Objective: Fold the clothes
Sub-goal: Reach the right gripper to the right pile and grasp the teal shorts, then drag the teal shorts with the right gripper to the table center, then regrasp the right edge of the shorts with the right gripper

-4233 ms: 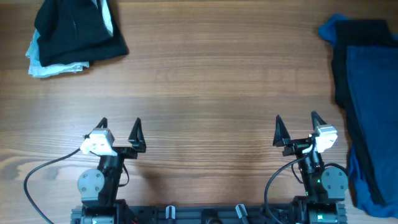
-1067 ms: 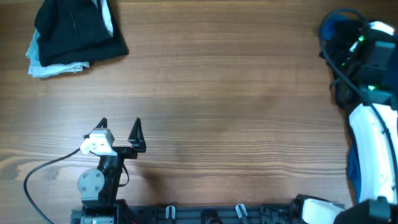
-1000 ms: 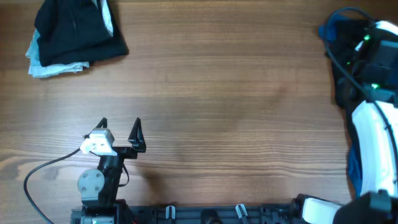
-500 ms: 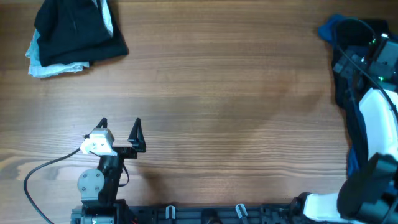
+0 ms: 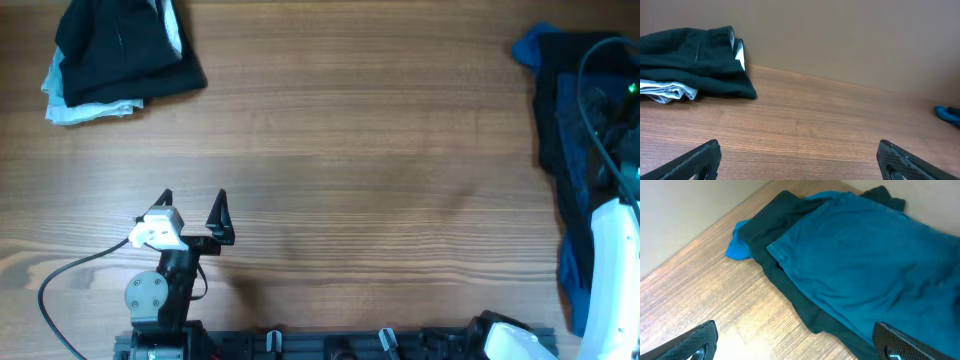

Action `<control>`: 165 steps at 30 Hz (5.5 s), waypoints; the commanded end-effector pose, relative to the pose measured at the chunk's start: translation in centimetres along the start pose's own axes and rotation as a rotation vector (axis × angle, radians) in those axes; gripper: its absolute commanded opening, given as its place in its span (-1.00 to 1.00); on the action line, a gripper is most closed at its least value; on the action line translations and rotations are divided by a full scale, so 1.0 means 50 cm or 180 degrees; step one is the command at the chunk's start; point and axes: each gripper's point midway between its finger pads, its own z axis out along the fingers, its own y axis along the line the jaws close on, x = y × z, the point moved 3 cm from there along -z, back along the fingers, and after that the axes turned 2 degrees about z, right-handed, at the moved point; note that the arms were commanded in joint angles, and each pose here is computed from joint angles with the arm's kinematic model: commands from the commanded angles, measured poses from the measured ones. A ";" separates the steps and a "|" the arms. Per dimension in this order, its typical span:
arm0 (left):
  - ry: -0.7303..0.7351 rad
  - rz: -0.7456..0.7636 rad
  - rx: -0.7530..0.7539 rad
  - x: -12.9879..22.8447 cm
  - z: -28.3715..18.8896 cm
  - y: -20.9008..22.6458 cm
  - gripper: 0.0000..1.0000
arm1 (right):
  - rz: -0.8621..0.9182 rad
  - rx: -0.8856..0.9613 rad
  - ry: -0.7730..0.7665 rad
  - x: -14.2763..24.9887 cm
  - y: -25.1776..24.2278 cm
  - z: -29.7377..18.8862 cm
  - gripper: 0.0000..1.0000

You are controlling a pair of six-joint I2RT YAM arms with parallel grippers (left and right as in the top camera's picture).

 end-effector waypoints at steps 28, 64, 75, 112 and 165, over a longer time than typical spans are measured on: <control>0.0006 0.0001 -0.0044 0.003 0.000 0.005 0.99 | -0.1560 -0.0075 0.0194 0.020 0.076 0.498 0.99; 0.0006 0.0001 -0.0044 0.003 0.000 0.005 1.00 | -0.1280 -0.0010 0.0243 0.032 0.034 0.535 -0.75; 0.0006 0.0001 -0.0044 0.003 0.000 0.005 1.00 | -0.1046 -0.0943 -0.0174 -0.093 0.160 0.344 -0.91; 0.0006 0.0001 -0.0044 0.003 0.000 0.005 1.00 | -0.2299 -0.3857 0.2197 0.859 0.793 -0.288 -0.83; 0.0006 0.0000 -0.0044 0.003 0.000 0.005 1.00 | -0.1687 -0.2667 0.2708 0.338 0.255 0.192 0.95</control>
